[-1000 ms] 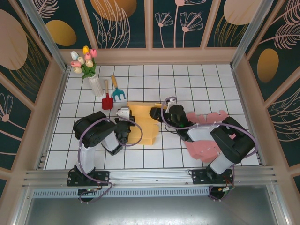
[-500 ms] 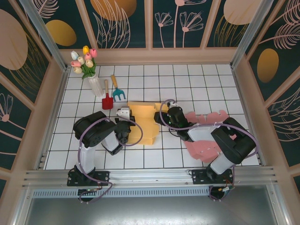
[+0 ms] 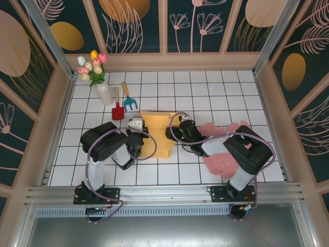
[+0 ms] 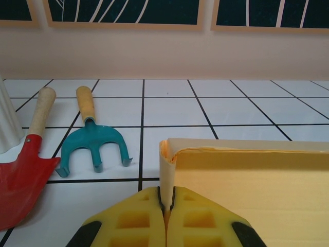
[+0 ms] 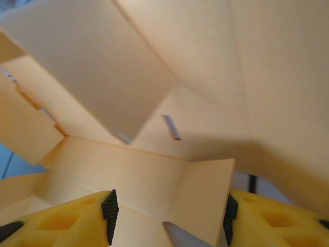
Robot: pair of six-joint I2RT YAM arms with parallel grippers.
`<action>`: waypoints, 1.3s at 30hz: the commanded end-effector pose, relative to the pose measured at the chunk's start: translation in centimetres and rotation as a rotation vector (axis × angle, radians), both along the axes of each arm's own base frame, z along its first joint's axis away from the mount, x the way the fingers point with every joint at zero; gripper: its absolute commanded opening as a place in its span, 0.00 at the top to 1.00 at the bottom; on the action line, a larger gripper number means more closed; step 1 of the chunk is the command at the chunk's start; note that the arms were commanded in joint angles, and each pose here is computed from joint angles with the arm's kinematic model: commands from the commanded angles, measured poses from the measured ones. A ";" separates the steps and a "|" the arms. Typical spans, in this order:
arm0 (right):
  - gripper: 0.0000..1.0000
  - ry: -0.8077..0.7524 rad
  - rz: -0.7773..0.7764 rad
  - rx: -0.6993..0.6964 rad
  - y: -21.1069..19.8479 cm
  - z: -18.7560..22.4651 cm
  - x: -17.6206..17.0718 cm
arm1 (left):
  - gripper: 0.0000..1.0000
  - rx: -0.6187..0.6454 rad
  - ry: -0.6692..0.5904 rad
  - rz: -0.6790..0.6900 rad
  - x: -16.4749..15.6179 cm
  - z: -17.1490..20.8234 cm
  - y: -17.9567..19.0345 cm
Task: Fold the paper box
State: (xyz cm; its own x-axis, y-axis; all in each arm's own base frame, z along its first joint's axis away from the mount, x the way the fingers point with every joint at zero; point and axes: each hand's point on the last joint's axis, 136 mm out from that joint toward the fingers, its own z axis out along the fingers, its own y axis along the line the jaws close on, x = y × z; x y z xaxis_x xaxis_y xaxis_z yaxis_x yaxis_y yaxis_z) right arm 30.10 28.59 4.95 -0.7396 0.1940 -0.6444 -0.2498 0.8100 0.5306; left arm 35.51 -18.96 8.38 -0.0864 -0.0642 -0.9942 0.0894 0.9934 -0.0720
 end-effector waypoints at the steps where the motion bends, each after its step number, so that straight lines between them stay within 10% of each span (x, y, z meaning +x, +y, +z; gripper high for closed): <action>1: 0.43 -0.085 0.085 0.038 3.2 2.6 0.1 | 1.00 -0.020 -0.029 -0.030 -0.1 0.3 -0.7; 22: 0.44 -0.116 0.154 -0.068 4.5 3.2 -0.3 | 1.00 0.006 -0.021 -0.039 0.0 0.0 -1.1; 39: 0.41 -0.193 -0.219 -0.359 -10.1 7.9 1.9 | 1.00 -0.001 -0.042 -0.031 -0.3 0.3 -0.8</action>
State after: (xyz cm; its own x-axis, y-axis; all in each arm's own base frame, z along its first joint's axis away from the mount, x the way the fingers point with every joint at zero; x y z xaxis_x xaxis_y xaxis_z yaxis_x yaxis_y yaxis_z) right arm 31.16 23.20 14.91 -0.5466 0.0815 -0.8334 -0.2666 0.9265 0.2655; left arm 35.67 -19.38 8.35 -0.0813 -0.0398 -0.9959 0.0960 0.9942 -0.0476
